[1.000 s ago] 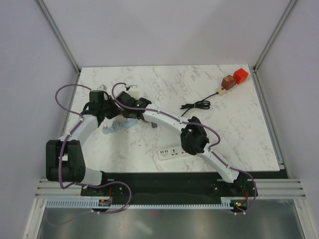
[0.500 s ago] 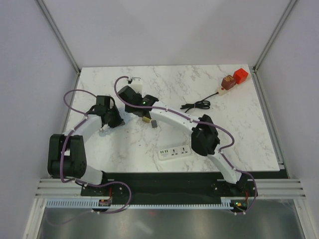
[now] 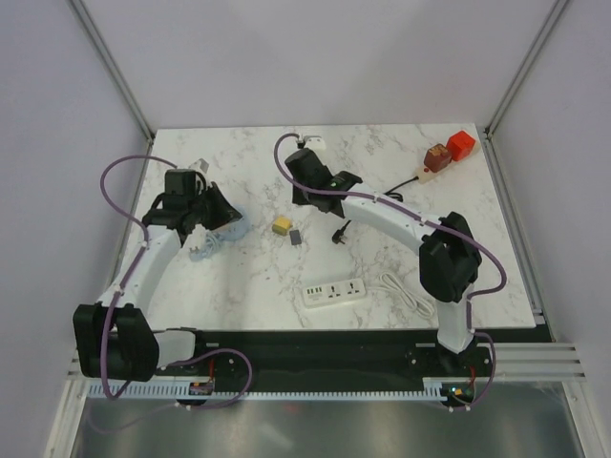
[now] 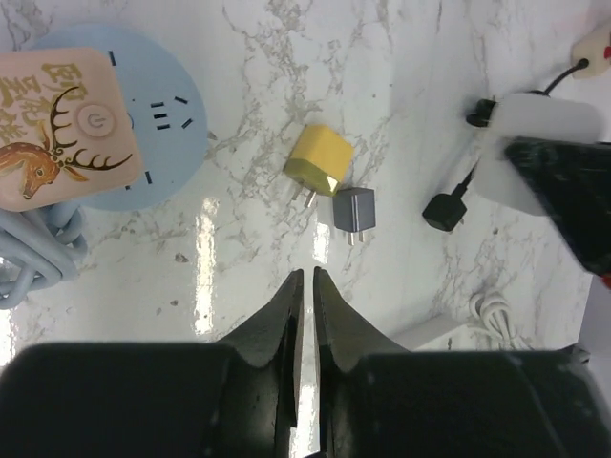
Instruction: Pull the plug off the socket
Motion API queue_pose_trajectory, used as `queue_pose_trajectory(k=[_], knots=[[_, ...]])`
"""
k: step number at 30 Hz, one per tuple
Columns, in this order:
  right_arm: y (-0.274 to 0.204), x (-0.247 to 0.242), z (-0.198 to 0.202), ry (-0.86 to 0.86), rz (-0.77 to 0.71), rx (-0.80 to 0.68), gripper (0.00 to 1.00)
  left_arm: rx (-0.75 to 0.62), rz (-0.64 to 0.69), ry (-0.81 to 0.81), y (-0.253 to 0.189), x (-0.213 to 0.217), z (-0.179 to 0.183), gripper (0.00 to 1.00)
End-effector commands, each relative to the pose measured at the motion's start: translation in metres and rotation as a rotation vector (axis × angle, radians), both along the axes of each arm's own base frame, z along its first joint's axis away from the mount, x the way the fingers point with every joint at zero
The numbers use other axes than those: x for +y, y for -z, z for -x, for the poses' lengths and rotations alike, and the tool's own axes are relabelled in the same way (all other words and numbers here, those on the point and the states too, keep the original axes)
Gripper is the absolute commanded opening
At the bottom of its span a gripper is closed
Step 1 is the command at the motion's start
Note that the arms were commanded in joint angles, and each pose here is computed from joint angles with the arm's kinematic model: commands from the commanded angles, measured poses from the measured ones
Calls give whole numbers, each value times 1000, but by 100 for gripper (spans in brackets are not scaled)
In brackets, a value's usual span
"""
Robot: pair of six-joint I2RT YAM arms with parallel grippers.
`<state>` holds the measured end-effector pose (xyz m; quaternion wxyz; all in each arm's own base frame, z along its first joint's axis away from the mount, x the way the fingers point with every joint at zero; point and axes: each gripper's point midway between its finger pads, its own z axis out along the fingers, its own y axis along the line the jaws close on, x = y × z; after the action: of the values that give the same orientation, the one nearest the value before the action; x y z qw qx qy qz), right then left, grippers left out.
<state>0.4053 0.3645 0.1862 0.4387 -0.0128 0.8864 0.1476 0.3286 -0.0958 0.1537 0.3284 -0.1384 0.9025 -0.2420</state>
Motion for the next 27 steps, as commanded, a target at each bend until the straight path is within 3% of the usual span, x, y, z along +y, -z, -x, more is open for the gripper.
queue_pose_trajectory(k=[1,7,11,14,17,23,24,27], knots=[[34,-4,15,-112,82,63,7,-59,28,57,-32,-7,6,16],[70,-19,16,-142,193,105,12,-85,-41,41,-45,6,8,31],[88,-26,18,-147,249,137,16,-88,-91,21,-48,15,10,51],[105,-25,24,-172,265,182,21,-72,-117,6,-44,21,11,61],[114,-26,28,-177,275,202,32,-56,-132,-3,-39,24,12,68],[106,-29,27,-183,288,180,62,-20,-200,-14,-29,35,9,82],[102,-30,26,-181,286,172,72,-20,-214,-10,-28,36,8,85],[91,-28,28,-195,270,157,88,-2,-257,-12,-25,43,4,87]])
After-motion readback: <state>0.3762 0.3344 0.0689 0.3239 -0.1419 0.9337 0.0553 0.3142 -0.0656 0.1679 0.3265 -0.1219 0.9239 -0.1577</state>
